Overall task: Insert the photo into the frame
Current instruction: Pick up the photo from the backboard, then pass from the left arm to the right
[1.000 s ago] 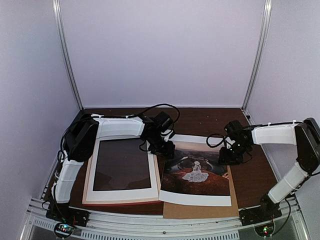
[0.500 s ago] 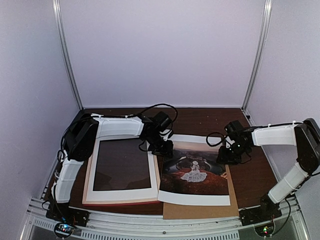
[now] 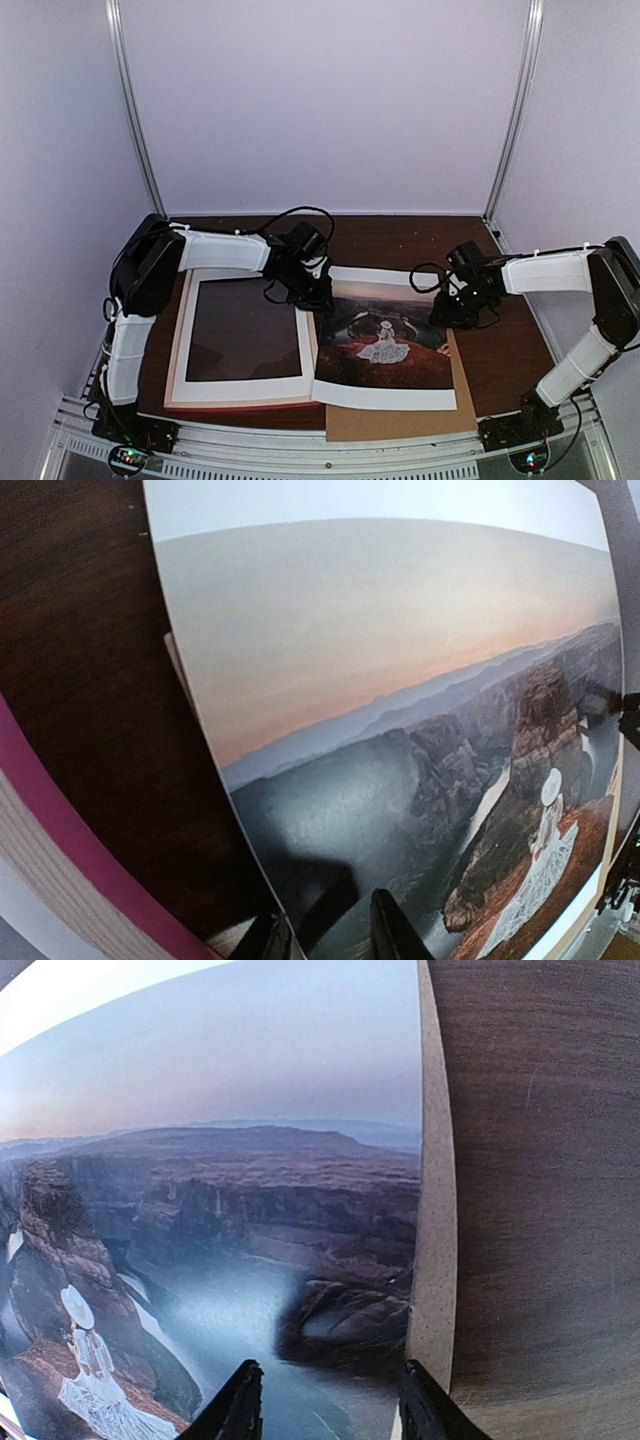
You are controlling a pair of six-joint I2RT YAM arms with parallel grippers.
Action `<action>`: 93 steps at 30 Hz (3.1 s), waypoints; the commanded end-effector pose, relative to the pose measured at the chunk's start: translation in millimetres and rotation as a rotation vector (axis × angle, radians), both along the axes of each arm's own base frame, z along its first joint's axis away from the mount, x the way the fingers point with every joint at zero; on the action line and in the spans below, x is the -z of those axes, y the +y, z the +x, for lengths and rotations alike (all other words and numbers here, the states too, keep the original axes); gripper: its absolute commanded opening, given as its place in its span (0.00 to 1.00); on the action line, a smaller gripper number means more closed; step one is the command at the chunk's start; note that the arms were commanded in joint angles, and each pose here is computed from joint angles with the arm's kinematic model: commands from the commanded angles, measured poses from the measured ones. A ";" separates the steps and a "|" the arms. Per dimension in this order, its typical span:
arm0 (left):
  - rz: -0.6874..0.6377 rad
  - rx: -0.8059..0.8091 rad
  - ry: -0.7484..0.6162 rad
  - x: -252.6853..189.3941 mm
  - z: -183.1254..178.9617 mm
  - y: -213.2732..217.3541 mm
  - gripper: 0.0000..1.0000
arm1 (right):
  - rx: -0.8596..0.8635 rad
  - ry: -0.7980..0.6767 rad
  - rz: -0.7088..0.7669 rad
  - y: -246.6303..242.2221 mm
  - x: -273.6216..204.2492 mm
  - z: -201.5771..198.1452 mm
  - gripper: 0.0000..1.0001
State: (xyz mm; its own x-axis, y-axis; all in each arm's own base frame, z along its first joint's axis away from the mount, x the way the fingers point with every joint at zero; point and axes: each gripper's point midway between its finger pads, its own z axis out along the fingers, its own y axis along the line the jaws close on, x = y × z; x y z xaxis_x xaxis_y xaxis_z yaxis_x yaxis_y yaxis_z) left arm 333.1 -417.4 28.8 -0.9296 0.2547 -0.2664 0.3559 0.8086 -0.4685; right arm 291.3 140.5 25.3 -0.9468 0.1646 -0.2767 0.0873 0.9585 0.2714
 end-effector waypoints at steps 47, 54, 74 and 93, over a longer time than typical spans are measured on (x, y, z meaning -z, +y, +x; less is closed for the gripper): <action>-0.579 -0.266 -0.228 -207.9 61.9 20.8 0.00 | -0.396 -0.427 0.147 191.0 -197.4 40.6 0.75; -0.655 -0.395 -0.275 -227.8 70.7 39.6 0.00 | -0.497 -0.469 0.085 235.2 -205.3 23.1 0.78; -0.727 -0.497 -0.219 -223.8 61.1 56.7 0.00 | -0.598 -0.532 -0.394 262.4 -183.8 13.3 0.69; -0.746 -0.507 -0.205 -220.8 54.5 61.1 0.00 | -0.587 -0.527 -0.559 255.4 -177.6 14.2 0.34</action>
State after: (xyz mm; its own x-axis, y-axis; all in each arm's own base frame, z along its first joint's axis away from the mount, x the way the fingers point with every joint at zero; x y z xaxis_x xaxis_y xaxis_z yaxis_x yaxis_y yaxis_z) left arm 386.6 -359.1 216.2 -0.8300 -0.4449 -0.3363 0.1076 0.4639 -0.8793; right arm 302.4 407.8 200.7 -0.5652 -0.5615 -0.6044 -0.4844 0.8189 -0.3077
